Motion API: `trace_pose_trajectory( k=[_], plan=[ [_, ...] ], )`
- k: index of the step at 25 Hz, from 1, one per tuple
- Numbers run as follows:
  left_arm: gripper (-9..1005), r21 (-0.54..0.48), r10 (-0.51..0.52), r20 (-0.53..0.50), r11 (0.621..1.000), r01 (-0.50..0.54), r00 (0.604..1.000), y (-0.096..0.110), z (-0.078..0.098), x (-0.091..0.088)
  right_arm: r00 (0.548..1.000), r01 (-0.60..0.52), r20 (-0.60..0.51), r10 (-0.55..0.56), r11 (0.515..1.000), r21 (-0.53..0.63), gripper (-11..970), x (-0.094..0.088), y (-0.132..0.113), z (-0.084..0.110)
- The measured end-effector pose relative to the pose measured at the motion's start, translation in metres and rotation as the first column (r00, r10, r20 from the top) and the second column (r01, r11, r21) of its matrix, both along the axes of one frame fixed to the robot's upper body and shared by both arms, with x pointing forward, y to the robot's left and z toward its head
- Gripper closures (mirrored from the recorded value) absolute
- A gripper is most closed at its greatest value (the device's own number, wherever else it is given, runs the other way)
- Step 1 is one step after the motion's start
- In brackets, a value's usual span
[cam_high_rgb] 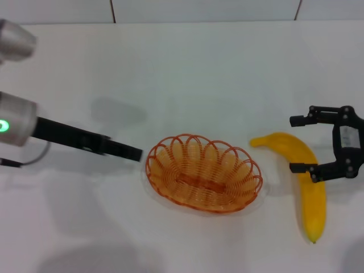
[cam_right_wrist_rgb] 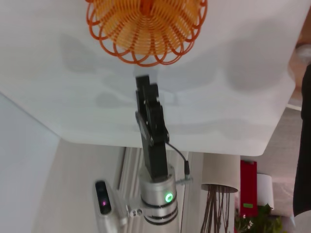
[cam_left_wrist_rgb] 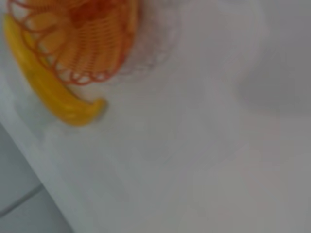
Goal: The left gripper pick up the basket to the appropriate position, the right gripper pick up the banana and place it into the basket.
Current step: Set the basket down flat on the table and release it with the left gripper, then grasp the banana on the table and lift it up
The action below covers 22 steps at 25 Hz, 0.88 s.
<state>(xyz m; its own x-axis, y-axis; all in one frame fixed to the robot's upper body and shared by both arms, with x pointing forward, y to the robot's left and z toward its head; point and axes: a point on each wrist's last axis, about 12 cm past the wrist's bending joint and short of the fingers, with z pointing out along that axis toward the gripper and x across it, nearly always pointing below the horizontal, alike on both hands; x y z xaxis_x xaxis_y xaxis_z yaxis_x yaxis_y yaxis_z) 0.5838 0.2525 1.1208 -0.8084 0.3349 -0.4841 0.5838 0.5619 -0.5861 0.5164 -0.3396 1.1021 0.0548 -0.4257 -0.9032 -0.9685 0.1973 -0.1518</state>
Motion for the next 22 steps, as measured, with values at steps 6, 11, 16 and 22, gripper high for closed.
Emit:
trace_pose_trajectory(
  k=[6, 11, 16, 22],
  plan=[
    [395, -0.030, -0.096, 0.225, 0.994, 0.105, 0.970, 0.025, 0.020, -0.017, 0.999, 0.033, 0.014, -0.034, 0.998, 0.046, 176, -0.002, -0.005, 0.004],
    [278, -0.016, -0.261, 0.419, 0.955, 0.295, 0.870, 0.035, 0.012, -0.038, 0.997, 0.064, 0.025, -0.066, 0.995, 0.073, 177, -0.004, -0.010, 0.007],
    [198, 0.069, -0.347, 0.559, 0.924, 0.375, 0.753, 0.049, -0.014, -0.057, 0.997, 0.070, 0.027, -0.073, 0.994, 0.079, 179, -0.004, -0.010, 0.006],
    [155, 0.068, -0.282, 0.664, 0.945, 0.320, 0.692, 0.069, -0.031, -0.073, 0.995, 0.094, 0.029, -0.097, 0.991, 0.093, 181, -0.006, -0.013, 0.006]
  ],
)
